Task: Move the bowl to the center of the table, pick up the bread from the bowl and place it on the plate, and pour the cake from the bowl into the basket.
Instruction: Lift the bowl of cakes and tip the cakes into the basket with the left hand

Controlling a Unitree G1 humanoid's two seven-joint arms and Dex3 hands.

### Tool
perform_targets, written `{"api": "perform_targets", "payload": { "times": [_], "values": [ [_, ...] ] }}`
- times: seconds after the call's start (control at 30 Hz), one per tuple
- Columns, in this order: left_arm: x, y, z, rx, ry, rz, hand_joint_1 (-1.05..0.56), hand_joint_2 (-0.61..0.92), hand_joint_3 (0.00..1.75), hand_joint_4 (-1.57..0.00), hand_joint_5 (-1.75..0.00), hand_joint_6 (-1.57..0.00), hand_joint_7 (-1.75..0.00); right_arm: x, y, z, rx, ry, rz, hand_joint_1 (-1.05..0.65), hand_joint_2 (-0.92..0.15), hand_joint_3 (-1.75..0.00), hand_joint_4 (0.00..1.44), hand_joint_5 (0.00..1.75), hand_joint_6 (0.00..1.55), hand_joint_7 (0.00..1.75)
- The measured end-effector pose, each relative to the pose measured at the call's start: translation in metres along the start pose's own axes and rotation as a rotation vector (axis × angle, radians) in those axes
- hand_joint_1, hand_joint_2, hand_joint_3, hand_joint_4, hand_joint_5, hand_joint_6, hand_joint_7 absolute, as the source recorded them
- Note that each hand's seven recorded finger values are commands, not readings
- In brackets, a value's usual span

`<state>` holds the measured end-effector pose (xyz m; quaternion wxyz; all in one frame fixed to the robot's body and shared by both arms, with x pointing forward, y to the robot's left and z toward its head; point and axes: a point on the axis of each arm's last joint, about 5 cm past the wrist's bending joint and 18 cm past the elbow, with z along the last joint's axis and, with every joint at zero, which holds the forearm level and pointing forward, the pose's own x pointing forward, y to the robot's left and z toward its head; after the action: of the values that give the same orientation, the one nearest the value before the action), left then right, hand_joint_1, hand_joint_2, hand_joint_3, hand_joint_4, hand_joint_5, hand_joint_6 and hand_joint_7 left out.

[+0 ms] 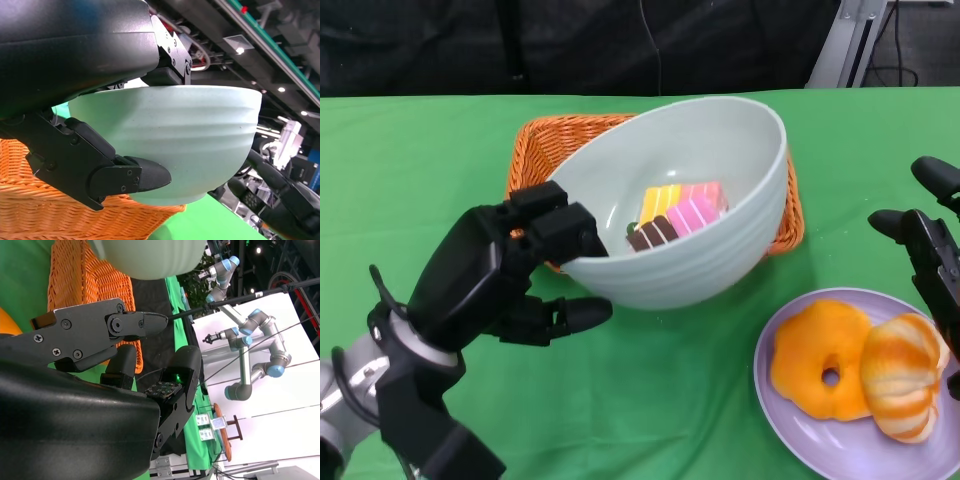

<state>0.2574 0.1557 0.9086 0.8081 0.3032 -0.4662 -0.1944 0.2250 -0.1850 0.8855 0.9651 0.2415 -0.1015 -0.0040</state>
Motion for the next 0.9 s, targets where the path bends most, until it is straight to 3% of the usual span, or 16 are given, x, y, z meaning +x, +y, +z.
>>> {"api": "perform_targets", "payload": {
  "times": [0.3, 0.37, 0.47, 0.9],
  "values": [
    [0.012, -0.004, -0.006, -0.057, 0.045, 0.034, -0.12, 0.78, 0.73, -0.62, -1.75, -0.63, -1.50, 0.000, 0.001, -0.002, 0.002, 0.006, 0.002, -0.19, -0.92, -0.20, 0.54, 1.22, 0.52, 0.70],
    [0.016, -0.004, -0.007, -0.068, 0.045, 0.030, -0.09, 0.71, 0.91, -0.60, -1.75, -0.61, -1.54, 0.000, 0.001, -0.003, -0.001, 0.005, 0.002, -0.19, -0.92, -0.22, 0.52, 1.21, 0.52, 0.70],
    [0.022, -0.007, -0.008, -0.093, 0.054, 0.046, -0.08, 0.67, 1.00, -0.61, -1.75, -0.61, -1.56, -0.001, 0.001, -0.006, -0.001, 0.014, 0.001, -0.18, -0.92, -0.23, 0.52, 1.21, 0.51, 0.69],
    [0.030, -0.010, -0.012, -0.117, 0.085, 0.056, -0.11, 0.64, 1.05, -0.63, -1.75, -0.63, -1.55, -0.002, 0.003, -0.012, -0.009, 0.023, 0.007, -0.19, -0.92, -0.28, 0.51, 1.23, 0.50, 0.68]
  ]
}}
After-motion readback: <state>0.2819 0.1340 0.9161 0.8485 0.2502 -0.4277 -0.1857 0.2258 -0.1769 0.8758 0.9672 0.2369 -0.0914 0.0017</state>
